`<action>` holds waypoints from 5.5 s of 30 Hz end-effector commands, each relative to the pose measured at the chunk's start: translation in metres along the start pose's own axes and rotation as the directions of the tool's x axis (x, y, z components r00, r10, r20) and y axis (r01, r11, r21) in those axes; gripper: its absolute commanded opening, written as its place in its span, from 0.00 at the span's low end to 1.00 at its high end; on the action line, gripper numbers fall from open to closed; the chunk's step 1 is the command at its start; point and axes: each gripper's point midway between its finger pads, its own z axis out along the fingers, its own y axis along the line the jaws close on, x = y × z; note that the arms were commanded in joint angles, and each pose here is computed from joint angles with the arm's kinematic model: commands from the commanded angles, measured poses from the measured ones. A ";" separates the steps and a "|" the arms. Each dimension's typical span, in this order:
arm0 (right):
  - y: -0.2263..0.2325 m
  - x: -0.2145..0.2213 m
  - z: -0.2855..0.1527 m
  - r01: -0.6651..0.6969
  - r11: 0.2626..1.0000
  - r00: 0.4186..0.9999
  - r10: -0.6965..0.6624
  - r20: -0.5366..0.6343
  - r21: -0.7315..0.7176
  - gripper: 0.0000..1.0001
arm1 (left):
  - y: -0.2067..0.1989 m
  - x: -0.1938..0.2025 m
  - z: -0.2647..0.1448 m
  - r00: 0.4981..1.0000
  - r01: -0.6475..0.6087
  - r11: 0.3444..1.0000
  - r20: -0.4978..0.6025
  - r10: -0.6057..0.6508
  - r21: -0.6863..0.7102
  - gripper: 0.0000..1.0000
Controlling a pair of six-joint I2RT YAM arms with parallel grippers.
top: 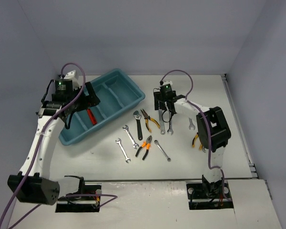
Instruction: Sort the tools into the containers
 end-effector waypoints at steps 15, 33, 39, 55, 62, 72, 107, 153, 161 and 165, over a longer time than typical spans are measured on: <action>0.006 0.019 0.040 -0.009 0.996 0.999 0.013 -0.052 0.093 0.42 | 0.000 0.061 -0.032 0.999 0.026 0.999 -0.028 -0.025 0.041 0.85; 0.004 0.053 -0.012 0.089 0.996 0.979 -0.090 -0.183 -0.013 0.00 | -0.084 0.068 0.006 0.992 -0.024 0.979 -0.114 0.048 0.200 0.85; 0.005 0.055 -0.034 0.141 0.987 0.971 -0.153 -0.186 -0.078 0.00 | -0.105 0.077 0.030 0.989 -0.003 0.970 -0.145 0.040 0.243 0.85; 0.007 0.058 -0.065 0.190 0.968 0.972 -0.209 -0.103 -0.166 0.00 | -0.147 0.110 0.068 0.973 0.017 0.946 -0.223 0.059 0.324 0.85; -0.002 0.094 -0.059 0.160 0.980 0.963 -0.182 -0.200 -0.122 0.00 | -0.148 0.120 0.068 0.967 0.011 0.946 -0.243 0.072 0.325 0.85; -0.005 0.122 -0.067 0.153 0.985 0.945 -0.169 -0.280 -0.077 0.21 | -0.145 0.122 0.066 0.966 0.004 0.945 -0.246 0.082 0.328 0.85; -0.004 0.137 -0.071 0.210 0.971 0.881 -0.240 -0.408 -0.117 0.00 | -0.141 0.125 0.067 0.961 -0.027 0.946 -0.252 0.113 0.322 0.85; 0.098 -0.006 -0.202 0.201 0.802 0.971 -0.085 0.225 -0.563 0.00 | -0.245 0.149 0.093 0.962 0.152 0.797 -0.273 0.016 0.585 0.51; 0.103 -0.006 -0.205 0.194 0.789 0.970 -0.067 0.233 -0.583 0.00 | -0.250 0.153 0.091 0.962 0.156 0.784 -0.272 0.016 0.600 0.25; 0.107 -0.004 -0.205 0.196 0.781 0.971 -0.068 0.231 -0.593 0.00 | -0.251 0.147 0.086 0.970 0.133 0.776 -0.242 0.025 0.616 0.00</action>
